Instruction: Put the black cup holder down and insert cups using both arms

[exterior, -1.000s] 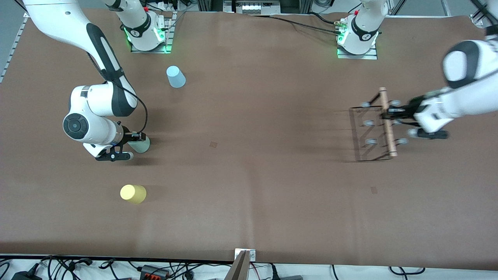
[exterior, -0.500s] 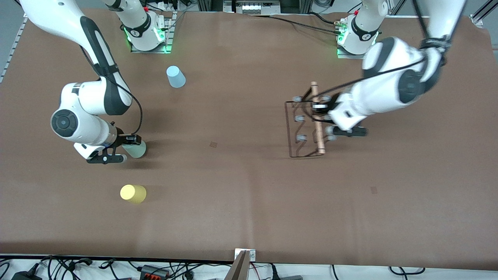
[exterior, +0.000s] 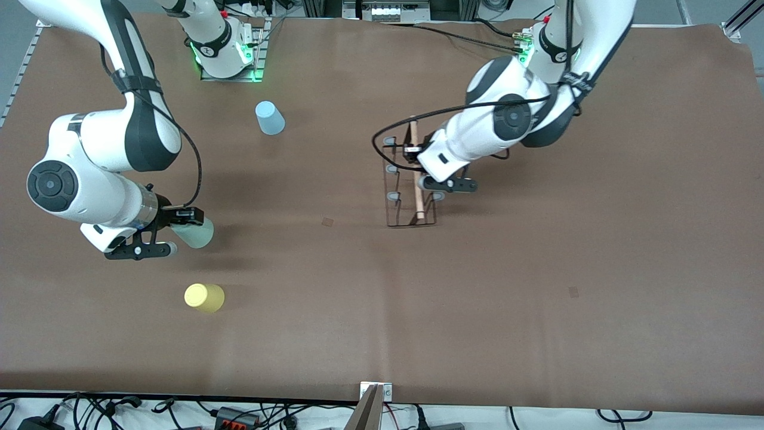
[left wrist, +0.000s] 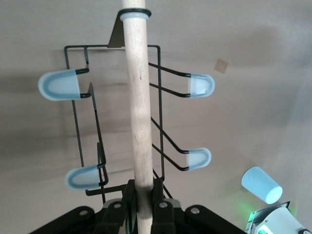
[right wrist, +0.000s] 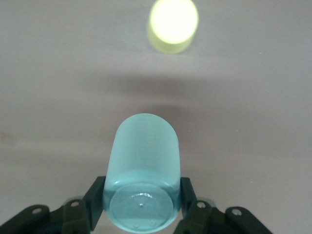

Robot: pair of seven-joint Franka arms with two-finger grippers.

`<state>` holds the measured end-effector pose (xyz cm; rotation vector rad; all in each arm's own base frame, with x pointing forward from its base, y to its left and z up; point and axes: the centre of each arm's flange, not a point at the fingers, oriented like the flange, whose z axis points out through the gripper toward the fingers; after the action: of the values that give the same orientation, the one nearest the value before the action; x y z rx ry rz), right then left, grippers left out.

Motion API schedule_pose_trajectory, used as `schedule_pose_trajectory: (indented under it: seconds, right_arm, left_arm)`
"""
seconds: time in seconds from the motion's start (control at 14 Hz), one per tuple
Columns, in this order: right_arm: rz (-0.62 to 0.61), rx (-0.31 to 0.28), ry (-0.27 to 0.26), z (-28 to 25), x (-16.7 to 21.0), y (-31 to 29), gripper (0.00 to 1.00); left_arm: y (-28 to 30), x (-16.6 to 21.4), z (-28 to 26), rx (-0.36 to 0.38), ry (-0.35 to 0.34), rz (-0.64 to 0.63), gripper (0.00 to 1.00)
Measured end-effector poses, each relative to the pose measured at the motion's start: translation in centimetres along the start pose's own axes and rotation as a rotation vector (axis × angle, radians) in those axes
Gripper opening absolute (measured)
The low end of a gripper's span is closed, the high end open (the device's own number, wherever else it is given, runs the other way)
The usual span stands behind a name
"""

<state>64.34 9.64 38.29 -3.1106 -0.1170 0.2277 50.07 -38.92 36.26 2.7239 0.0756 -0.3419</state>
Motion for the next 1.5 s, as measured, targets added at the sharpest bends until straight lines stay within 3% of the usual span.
schedule_pose_trajectory:
  seconds: [0.29, 1.0, 1.21, 1.43, 1.5]
  right_arm:
    - [-0.013, 0.069, -0.018, -0.1, -0.2, -2.8, 0.65]
    - [-0.151, 0.054, -0.037, 1.0, -1.6, -12.1, 0.65]
    - [-0.173, 0.051, -0.028, 0.6, -2.1, -14.3, 0.65]
    - [-0.159, 0.044, -0.028, 0.6, -3.1, -17.7, 0.65]
    - [-0.16, 0.041, -0.03, 0.7, -3.5, -18.8, 0.65]
  left_arm:
    - [-0.2, 0.9, 2.1, 0.009, 0.023, 0.023, 0.16]
    - [-0.4, 1.4, 3.6, 0.007, 0.019, 0.026, 0.16]
    - [-0.4, 1.4, 3.9, 0.008, 0.014, 0.025, 0.37]
    - [-0.6, 2.0, 2.7, 0.014, 0.002, 0.018, 0.41]
    - [-0.9, 2.3, 1.3, 0.028, -0.02, 0.01, 0.46]
